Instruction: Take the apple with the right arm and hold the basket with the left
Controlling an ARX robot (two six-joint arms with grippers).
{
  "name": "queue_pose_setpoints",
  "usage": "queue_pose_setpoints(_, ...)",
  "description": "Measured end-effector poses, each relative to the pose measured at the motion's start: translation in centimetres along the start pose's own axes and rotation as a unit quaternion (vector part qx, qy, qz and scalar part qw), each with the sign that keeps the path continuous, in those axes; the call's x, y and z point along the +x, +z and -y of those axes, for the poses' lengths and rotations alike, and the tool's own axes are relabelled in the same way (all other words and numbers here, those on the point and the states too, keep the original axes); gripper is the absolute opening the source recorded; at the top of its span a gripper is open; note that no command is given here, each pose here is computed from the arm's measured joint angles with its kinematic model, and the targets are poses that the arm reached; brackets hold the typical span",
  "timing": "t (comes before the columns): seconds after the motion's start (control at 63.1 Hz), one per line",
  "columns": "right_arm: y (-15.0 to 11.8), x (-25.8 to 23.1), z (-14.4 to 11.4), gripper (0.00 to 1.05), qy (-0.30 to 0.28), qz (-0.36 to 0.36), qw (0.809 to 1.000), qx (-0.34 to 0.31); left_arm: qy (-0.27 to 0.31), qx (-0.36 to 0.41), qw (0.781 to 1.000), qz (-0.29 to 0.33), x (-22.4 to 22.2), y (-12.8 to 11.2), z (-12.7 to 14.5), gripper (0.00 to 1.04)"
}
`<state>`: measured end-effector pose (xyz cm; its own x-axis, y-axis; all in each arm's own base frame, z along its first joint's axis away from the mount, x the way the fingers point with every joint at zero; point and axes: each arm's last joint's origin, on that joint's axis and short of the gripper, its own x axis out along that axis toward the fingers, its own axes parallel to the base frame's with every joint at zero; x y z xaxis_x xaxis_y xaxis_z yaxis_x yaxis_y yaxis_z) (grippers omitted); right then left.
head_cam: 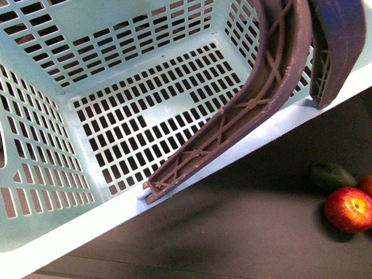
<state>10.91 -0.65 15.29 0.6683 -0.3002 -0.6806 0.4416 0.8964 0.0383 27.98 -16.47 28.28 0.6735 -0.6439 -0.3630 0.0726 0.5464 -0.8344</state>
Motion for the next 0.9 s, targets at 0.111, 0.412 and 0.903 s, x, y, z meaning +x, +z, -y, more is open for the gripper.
queue_pose_setpoints(0.111, 0.4, 1.3, 0.1, 0.96, 0.009, -0.012, 1.0, 0.026, 0.001, 0.002, 1.0, 0.001, 0.0, 0.0, 0.0, 0.15)
queue_pose_setpoints(0.412, -0.5, 7.7, -1.4, 0.96, 0.042, -0.095, 0.994, 0.028, 0.0, 0.001, 1.0, 0.0, 0.0, 0.0, 0.0, 0.15)
queue_pose_setpoints(0.903, -2.2, 18.3, -4.0, 0.96, 0.01, -0.157, 0.988, -0.002, 0.0, 0.001, 1.0, 0.0, 0.0, 0.0, 0.0, 0.15)
